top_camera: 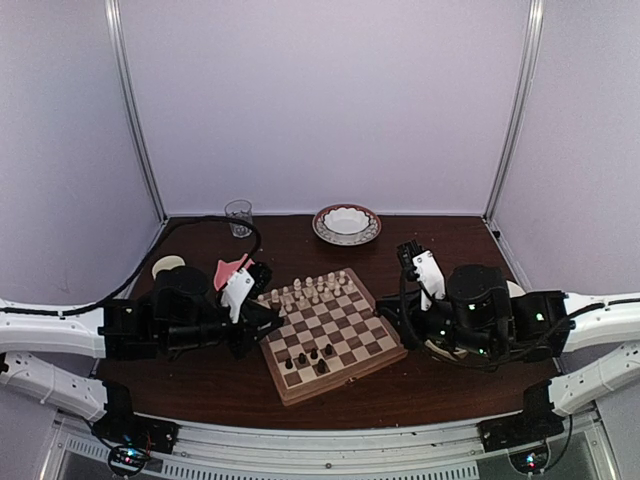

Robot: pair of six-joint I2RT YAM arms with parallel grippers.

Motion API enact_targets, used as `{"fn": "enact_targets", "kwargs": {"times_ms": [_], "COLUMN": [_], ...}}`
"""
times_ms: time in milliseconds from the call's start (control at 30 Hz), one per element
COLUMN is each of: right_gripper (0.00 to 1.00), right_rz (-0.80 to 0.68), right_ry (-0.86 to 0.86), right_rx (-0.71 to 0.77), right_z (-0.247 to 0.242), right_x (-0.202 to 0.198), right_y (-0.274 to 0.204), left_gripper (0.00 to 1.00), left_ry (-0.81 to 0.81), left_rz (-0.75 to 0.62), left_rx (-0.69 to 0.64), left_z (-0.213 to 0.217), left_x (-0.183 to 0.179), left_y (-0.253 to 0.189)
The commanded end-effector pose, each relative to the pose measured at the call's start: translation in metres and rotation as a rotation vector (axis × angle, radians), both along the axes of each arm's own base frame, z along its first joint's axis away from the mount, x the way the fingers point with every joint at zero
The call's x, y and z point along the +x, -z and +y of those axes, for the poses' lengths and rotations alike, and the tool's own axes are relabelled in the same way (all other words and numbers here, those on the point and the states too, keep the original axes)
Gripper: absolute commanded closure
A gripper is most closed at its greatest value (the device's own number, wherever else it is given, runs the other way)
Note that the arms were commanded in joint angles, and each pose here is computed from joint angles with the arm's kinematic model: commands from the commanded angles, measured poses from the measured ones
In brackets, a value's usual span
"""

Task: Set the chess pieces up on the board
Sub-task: Place the rook at a8.

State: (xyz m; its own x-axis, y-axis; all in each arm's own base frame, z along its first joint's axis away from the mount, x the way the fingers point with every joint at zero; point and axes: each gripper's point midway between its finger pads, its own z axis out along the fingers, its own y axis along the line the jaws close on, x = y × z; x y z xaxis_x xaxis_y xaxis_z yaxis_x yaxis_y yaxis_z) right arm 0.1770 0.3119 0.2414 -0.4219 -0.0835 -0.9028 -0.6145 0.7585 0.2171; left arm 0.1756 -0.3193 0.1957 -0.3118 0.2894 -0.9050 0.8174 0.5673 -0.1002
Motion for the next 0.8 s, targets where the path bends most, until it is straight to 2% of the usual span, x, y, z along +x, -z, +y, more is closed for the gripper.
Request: {"fn": "enact_targets", "kwargs": {"times_ms": [0, 167, 433, 767], "right_gripper": [0.93, 0.93, 0.93, 0.93], "right_rz": [-0.003, 0.02, 0.029, -0.027], "right_ry": [0.044, 0.025, -0.064, -0.194], "right_rx": [-0.002, -0.002, -0.031, -0.125], "right_z": [-0.013, -0.006, 0.035, 0.104], "right_x": [0.003, 0.001, -0.007, -0.044], "right_y": [-0.002, 0.004, 0.016, 0.045], "left_gripper": [1.0, 1.0, 1.0, 1.0], "left_ry": [-0.06, -0.07, -0.15, -0.221], "left_rz": [-0.031, -0.033, -0.052, -0.104], "left_rx": [-0.028, -0.038, -0.063, -0.065], "left_z": [0.011, 0.013, 0.029, 0.044], "left_x": [0.007, 0.007, 0.014, 0.022], "left_y": [-0.008, -0.01, -0.015, -0.015]}}
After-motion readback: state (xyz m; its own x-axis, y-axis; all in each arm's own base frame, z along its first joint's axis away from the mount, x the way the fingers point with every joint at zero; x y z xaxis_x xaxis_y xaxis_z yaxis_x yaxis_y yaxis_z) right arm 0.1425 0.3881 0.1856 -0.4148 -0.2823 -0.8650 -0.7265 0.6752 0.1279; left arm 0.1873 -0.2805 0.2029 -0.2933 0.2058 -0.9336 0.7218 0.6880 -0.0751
